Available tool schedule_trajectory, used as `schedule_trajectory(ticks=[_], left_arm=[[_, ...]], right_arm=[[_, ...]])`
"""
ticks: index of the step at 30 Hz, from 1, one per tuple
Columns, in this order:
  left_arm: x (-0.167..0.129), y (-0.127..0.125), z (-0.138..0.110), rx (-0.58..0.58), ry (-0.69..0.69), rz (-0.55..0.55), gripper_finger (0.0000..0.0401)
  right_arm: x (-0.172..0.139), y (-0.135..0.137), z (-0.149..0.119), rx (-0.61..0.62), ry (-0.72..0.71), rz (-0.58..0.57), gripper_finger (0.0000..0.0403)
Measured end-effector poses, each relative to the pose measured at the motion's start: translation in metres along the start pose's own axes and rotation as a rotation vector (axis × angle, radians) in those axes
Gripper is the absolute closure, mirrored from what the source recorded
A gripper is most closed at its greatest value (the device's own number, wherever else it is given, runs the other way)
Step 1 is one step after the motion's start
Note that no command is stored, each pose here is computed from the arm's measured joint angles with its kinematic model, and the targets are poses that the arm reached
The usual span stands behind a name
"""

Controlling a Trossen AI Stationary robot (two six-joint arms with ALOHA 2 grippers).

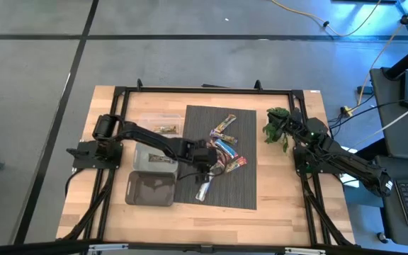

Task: Pick and place Granola Bars by type
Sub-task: Put the red granola bar into the black bin

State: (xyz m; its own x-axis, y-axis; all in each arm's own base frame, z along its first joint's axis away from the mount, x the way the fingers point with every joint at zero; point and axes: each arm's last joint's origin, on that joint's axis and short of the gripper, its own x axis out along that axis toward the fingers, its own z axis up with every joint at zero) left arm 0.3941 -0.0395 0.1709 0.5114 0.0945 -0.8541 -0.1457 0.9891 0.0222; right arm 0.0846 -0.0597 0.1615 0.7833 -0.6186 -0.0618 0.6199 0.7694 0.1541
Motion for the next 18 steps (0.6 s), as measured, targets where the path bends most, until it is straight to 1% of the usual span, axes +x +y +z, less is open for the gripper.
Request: schedule_trajectory(ticks=[4,7,11,18], left_arm=[[0.000,0.002,0.000,-0.025,-0.008,0.036,0.0258],[0.003,0.002,-0.004,-0.023,0.003,0.037,0.0258],[0.004,-0.001,-0.008,-0.057,0.013,0.032,0.0258],[0.005,-0.007,-0.012,-0.044,0.014,0.024,0.0258]], right_arm=[[0.000,0.000,0.000,-0.002,0.000,0.000,0.0351],[0.000,0.000,0.000,-0.002,-0.001,0.000,0.0351],[0.000,0.000,0.000,-0.003,-0.001,0.000,0.0351],[0.000,0.000,0.000,-0.005,0.000,0.000,0.0351]])
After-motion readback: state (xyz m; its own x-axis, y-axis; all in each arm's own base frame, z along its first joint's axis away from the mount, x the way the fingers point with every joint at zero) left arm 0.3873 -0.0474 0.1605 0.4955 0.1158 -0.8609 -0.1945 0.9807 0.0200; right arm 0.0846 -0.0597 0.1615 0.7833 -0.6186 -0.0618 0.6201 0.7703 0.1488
